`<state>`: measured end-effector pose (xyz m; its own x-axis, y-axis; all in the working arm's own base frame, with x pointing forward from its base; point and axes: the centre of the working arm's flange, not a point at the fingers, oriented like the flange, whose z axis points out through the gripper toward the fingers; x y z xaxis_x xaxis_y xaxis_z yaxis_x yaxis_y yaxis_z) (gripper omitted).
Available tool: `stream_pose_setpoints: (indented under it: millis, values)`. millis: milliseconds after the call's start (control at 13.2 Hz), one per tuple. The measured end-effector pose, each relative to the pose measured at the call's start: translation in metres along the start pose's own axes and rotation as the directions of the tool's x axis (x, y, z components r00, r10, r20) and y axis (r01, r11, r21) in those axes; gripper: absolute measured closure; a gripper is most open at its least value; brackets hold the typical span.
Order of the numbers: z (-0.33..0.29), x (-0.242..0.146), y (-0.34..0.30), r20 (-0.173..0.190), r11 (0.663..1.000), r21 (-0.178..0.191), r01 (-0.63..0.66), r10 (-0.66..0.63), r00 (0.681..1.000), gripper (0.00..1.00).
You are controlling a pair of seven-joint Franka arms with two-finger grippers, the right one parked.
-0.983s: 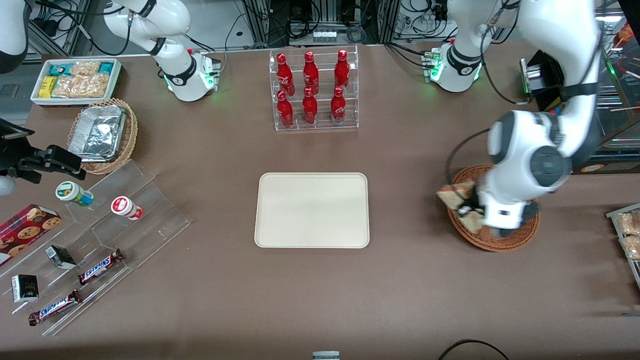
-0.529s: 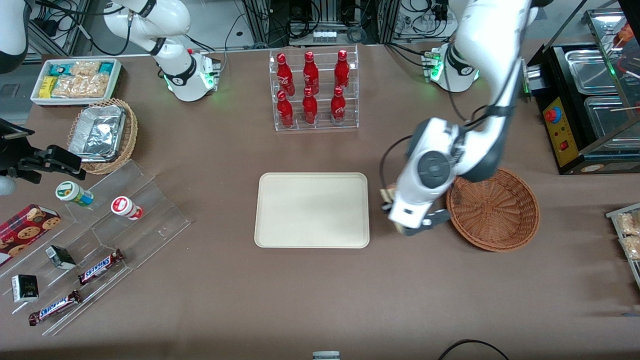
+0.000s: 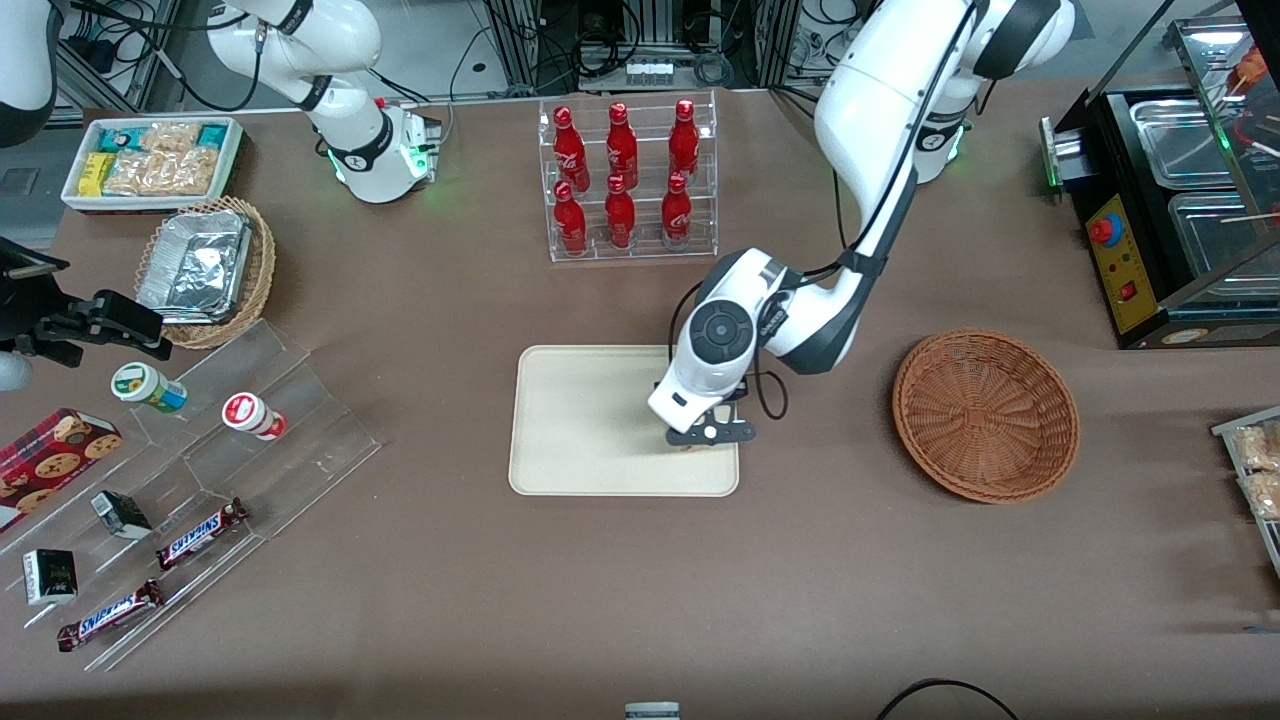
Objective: Place sandwich from basket to tray
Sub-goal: 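Lift the sandwich and carry it with the left gripper to the tray, then lower the sandwich onto the tray and open the left gripper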
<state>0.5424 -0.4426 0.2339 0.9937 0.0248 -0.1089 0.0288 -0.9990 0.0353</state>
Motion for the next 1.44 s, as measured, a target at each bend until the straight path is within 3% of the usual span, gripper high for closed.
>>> stream_pose_setpoints:
  millis: [303, 1059, 1286, 1437]
  values:
    - [0.018, 0.004, -0.004, 0.017, 1.000, 0.014, -0.016, 0.016, 1.000, 0.56]
    - [0.029, 0.018, 0.003, 0.006, 1.000, 0.004, -0.013, 0.013, 1.000, 0.50]
    - [0.025, 0.021, 0.003, -0.002, 1.000, 0.000, -0.008, 0.008, 1.000, 0.38]
    - [0.004, 0.027, -0.001, -0.001, 1.000, 0.004, 0.012, -0.012, 1.000, 0.18]
